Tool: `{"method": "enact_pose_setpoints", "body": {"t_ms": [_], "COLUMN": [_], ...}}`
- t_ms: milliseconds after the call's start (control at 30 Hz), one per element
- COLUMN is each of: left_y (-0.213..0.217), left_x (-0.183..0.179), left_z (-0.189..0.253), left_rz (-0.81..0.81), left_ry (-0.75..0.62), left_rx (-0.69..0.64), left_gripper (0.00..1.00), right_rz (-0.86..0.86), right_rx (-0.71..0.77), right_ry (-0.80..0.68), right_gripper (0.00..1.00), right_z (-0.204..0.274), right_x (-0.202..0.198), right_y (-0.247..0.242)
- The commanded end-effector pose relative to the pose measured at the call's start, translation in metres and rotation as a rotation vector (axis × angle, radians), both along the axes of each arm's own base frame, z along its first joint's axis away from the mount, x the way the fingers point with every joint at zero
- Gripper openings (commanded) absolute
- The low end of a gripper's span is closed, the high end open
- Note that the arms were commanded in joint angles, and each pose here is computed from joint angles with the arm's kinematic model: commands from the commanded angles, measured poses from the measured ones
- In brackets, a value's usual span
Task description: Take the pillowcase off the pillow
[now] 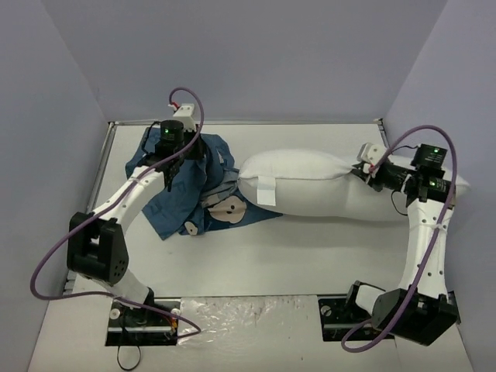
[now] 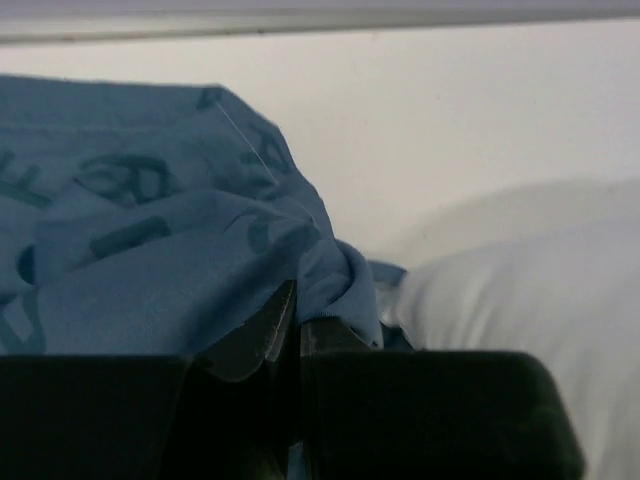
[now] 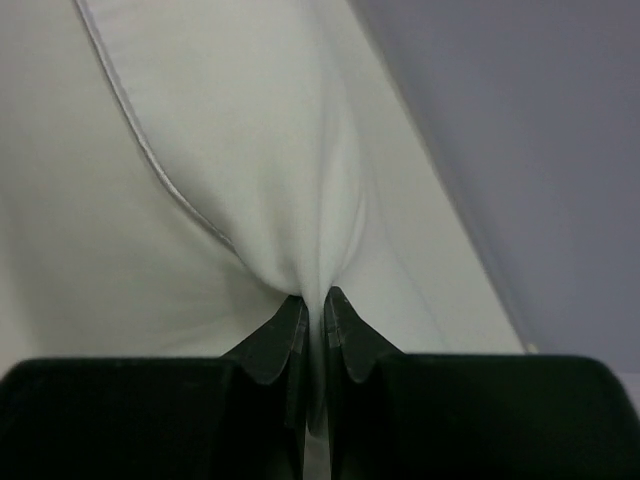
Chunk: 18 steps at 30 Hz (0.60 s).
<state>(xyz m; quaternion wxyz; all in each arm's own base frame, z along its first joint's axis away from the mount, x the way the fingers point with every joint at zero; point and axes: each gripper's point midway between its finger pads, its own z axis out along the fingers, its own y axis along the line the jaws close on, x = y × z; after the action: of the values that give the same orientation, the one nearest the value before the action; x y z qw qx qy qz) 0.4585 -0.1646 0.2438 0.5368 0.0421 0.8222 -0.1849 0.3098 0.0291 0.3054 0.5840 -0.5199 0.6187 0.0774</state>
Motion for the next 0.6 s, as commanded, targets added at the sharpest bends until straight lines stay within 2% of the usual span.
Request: {"method": "enact_pose_setpoints", "body": {"t_ms": [0, 33, 67, 233, 300, 367, 400, 433, 500, 567], "left_y": [-0.018, -0.022, -0.025, -0.022, -0.016, -0.011, -0.011, -0.011, -0.012, -0.011], "left_x": [0.003, 0.005, 0.005, -0.003, -0.013, -0.025, -0.029, -0.033, -0.042, -0.054], "left_z": [0.005, 0.002, 0.0, -0.011, -0.029, -0.041, -0.043, -0.043, -0.042, -0.043], "left_rz": [-0.041, -0.052, -0.061, -0.045, -0.033, -0.02, -0.022, -0.023, -0.036, -0.04], "left_ry": [-0.024, -0.016, -0.008, 0.039, 0.076, 0.106, 0.113, 0.115, 0.12, 0.148], "left_rx": [-0.046, -0.047, -0.046, -0.045, -0.034, -0.034, -0.038, -0.048, -0.066, -0.066], "left_gripper": [0.02, 0.02, 0.05, 0.1, 0.13, 0.13, 0.15, 0.17, 0.25, 0.42], "right_rz": [0.053, 0.053, 0.017, -0.346, -0.424, -0.543, -0.555, -0.521, -0.547, -0.523], "right_rx": [-0.142, -0.129, -0.116, 0.026, 0.123, 0.236, 0.313, 0.356, 0.481, 0.524], "right_ry": [0.112, 0.154, 0.142, 0.2, 0.26, 0.232, 0.243, 0.18, 0.122, 0.043], "right_gripper": [0.0, 0.0, 0.0, 0.0, 0.0, 0.0, 0.0, 0.0, 0.0, 0.0], "right_z": [-0.053, -0.068, -0.063, -0.053, -0.048, -0.024, -0.013, 0.009, 0.044, 0.077], "right_x": [-0.021, -0.03, -0.032, -0.001, 0.007, 0.028, 0.031, 0.038, 0.043, 0.047], "right_y": [0.011, 0.015, 0.017, -0.009, -0.012, -0.019, -0.014, -0.006, 0.0, 0.007]}}
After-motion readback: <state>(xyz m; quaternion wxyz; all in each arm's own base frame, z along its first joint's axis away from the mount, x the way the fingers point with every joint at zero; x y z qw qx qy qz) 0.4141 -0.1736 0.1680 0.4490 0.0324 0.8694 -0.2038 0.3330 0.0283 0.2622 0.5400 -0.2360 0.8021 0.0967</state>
